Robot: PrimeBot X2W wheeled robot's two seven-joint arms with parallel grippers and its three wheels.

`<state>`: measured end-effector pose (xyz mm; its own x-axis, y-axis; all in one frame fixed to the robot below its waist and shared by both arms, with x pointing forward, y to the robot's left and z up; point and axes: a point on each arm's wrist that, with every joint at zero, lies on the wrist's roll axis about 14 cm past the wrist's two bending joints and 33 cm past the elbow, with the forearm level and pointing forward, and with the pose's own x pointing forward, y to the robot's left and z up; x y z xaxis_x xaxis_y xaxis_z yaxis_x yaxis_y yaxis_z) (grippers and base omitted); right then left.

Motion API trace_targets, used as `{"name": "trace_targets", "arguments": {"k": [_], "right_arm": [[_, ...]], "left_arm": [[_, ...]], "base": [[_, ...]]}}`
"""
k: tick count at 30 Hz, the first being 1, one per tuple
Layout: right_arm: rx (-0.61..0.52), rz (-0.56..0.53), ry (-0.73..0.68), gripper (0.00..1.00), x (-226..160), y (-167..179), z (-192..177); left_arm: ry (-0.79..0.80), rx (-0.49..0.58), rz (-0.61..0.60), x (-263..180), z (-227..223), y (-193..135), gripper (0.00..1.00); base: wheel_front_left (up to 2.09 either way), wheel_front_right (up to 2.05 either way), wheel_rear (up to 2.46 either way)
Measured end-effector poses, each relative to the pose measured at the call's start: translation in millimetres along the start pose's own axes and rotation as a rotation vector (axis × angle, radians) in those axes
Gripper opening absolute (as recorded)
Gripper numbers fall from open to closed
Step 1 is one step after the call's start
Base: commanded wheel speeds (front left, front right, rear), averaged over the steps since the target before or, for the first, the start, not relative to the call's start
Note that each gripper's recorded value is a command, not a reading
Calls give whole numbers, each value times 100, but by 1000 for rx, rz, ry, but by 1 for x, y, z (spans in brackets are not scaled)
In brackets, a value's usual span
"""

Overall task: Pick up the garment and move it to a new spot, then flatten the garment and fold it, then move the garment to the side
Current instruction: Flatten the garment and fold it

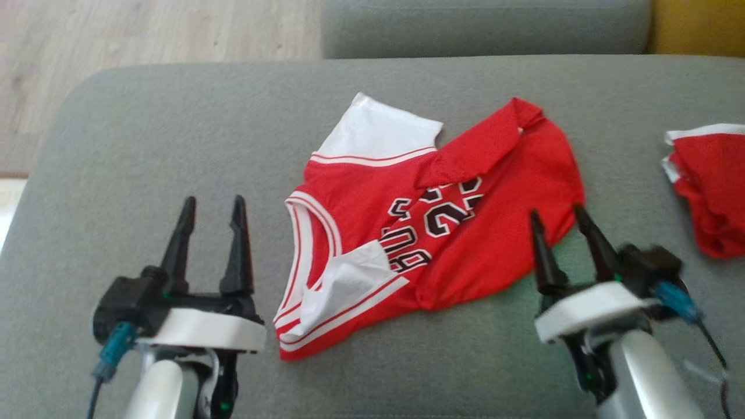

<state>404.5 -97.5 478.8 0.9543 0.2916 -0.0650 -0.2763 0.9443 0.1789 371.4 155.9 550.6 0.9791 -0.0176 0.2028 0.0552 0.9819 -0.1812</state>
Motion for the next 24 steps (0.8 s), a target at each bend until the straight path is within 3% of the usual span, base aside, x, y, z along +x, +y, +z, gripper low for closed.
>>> {"name": "trace_targets", "arguments": {"k": [8, 16, 24], "right_arm": [[-109, 185, 145, 100, 78, 53, 5], [-178, 187, 546, 100, 124, 42, -60], [-183, 202, 732, 100, 167, 40, -79]], "left_arm": [[86, -3, 43, -15, -26, 18, 100], [133, -25, 104, -30, -36, 30, 100], [158, -49, 147, -25, -43, 36, 100]], "base": [[0, 0, 0], [0, 0, 0], [0, 0, 0]]}}
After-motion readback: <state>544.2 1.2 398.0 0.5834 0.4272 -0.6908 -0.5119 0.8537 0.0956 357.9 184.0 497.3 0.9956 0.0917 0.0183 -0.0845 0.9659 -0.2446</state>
